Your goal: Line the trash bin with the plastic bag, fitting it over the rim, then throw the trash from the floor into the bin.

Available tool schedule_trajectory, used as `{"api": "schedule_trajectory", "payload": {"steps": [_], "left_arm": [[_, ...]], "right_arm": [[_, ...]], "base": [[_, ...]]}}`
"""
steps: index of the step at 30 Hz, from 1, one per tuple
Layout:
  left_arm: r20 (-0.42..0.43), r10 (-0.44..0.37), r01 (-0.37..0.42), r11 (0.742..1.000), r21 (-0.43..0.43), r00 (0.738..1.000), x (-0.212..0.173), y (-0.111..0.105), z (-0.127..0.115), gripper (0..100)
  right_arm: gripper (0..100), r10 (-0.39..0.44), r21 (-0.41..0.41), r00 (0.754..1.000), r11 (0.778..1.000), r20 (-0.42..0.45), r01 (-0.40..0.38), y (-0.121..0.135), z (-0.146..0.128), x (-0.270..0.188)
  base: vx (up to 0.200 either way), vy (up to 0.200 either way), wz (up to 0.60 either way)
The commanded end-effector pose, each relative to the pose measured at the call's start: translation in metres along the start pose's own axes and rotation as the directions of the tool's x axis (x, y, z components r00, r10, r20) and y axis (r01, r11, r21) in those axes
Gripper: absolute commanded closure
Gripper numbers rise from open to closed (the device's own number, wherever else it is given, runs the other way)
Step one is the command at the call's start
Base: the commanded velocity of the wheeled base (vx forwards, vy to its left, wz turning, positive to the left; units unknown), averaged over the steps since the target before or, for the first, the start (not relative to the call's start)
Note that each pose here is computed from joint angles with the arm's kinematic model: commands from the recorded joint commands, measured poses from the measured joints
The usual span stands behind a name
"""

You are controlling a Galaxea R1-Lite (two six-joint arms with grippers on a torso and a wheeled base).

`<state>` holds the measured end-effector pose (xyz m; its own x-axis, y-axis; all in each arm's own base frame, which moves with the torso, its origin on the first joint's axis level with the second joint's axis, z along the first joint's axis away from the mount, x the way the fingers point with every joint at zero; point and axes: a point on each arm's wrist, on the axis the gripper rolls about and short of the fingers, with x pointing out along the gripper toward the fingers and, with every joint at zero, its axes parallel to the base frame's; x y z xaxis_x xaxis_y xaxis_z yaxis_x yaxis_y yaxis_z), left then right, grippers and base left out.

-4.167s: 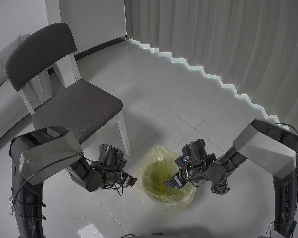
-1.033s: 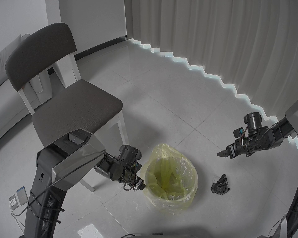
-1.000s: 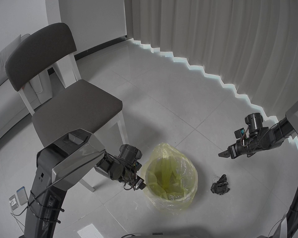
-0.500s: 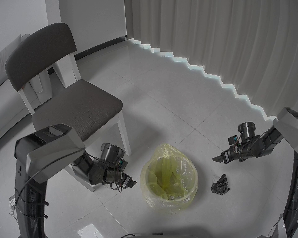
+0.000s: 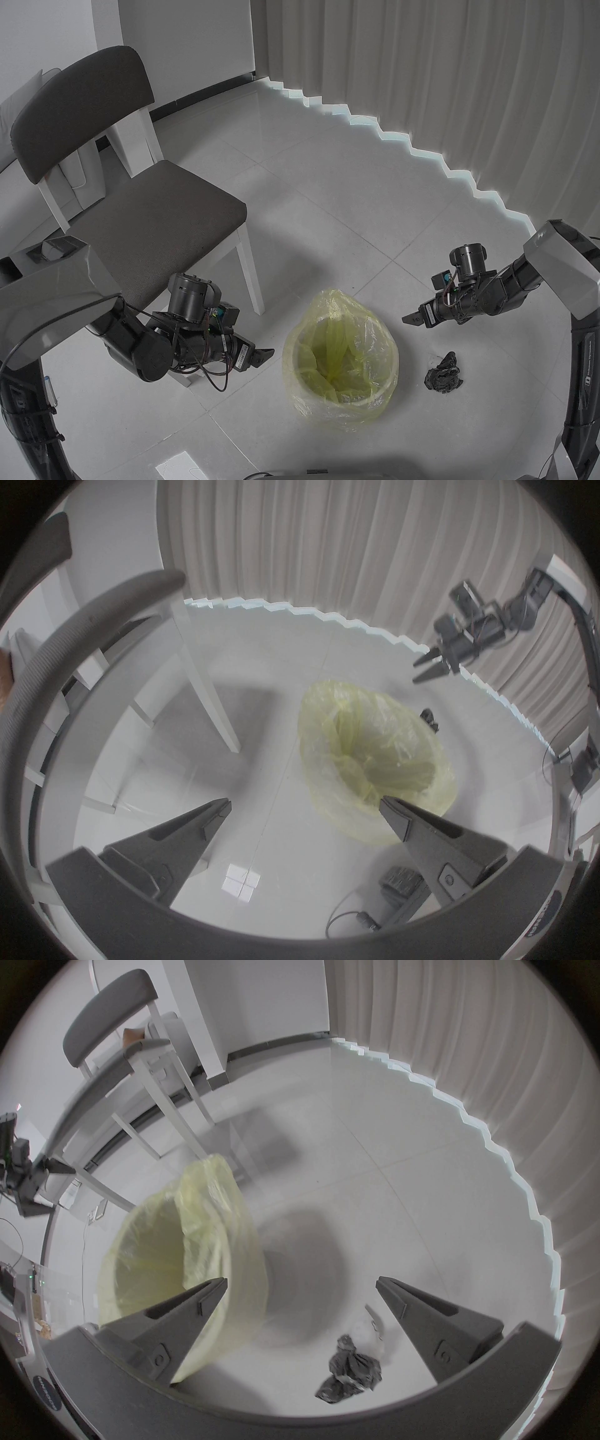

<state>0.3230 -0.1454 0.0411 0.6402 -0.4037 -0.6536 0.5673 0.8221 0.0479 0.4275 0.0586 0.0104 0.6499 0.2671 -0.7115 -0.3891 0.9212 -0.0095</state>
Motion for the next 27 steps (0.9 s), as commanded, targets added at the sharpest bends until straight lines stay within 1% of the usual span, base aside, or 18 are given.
{"api": "schedule_trajectory", "payload": {"steps": [1,4,6,10,12,14,17,18,20,22,23,24,27], "left_arm": [[0.061,-0.004,0.005,1.000,-0.020,0.998,-0.015,0.000,0.007,0],[0.085,0.004,-0.002,1.000,-0.028,0.996,-0.014,0.002,0.007,0],[0.123,0.012,-0.007,0.999,-0.037,0.992,-0.011,0.004,0.008,0],[0.189,0.031,-0.013,0.995,-0.094,0.982,-0.006,0.004,0.011,0],[0.193,0.032,-0.012,0.995,-0.100,0.981,-0.006,0.004,0.011,0],[0.191,0.033,-0.013,0.995,-0.103,0.981,-0.007,0.004,0.009,0],[0.187,0.032,-0.013,0.995,-0.102,0.982,-0.006,0.004,0.007,0],[0.189,0.031,-0.011,0.995,-0.104,0.982,-0.005,0.004,0.007,0],[0.205,0.025,-0.004,0.995,-0.104,0.979,-0.006,0.003,0.006,0],[0.238,0.024,-0.001,0.995,-0.095,0.971,-0.007,0.003,0.006,0],[0.238,0.024,-0.001,0.995,-0.095,0.971,-0.007,0.003,0.006,0],[0.251,0.024,-0.001,0.996,-0.092,0.968,-0.005,0.002,0.004,0],[0.251,0.026,-0.003,0.996,-0.091,0.968,-0.001,0.002,0.002,0]], "right_arm": [[0,-0.023,0.018,0.998,1.000,-0.059,0.024,-0.019,-0.020,-0.001],[0,-0.033,0.021,0.996,0.999,-0.077,0.034,-0.027,-0.028,-0.003],[0,-0.040,0.020,0.995,0.999,-0.092,0.042,-0.033,-0.034,-0.004],[0,-0.063,0.020,0.992,0.998,-0.111,0.065,-0.045,-0.042,-0.002],[0,-0.067,0.018,0.990,0.997,-0.122,0.070,-0.048,-0.046,0.001],[0,-0.074,0.012,0.986,0.997,-0.147,0.077,-0.055,-0.056,0.011],[0,-0.087,0.009,0.982,0.996,-0.166,0.090,-0.057,-0.062,0.019],[0,-0.129,-0.004,0.974,0.991,-0.186,0.130,-0.063,-0.067,0.028],[0,-0.139,-0.008,0.973,0.990,-0.186,0.140,-0.065,-0.067,0.031],[0,-0.140,-0.011,0.975,0.990,-0.172,0.140,-0.066,-0.063,0.030],[0,-0.140,-0.011,0.975,0.990,-0.172,0.140,-0.066,-0.063,0.030],[0,-0.142,-0.015,0.977,0.990,-0.159,0.141,-0.066,-0.057,0.030],[0,-0.135,-0.015,0.976,0.991,-0.169,0.134,-0.067,-0.048,0.029]], "base": [[-0.200,0.000,0.00],[-0.200,0.000,0.00],[-0.200,0.000,0.00],[0.000,0.000,0.00],[0.000,0.000,0.00],[0.000,0.000,0.00],[0.000,0.000,0.00],[0.000,0.000,0.00],[0.000,0.000,0.00],[0.000,0.000,0.00],[0.000,0.000,0.00],[0.000,0.000,0.00],[-0.200,0.000,0.00]]}}
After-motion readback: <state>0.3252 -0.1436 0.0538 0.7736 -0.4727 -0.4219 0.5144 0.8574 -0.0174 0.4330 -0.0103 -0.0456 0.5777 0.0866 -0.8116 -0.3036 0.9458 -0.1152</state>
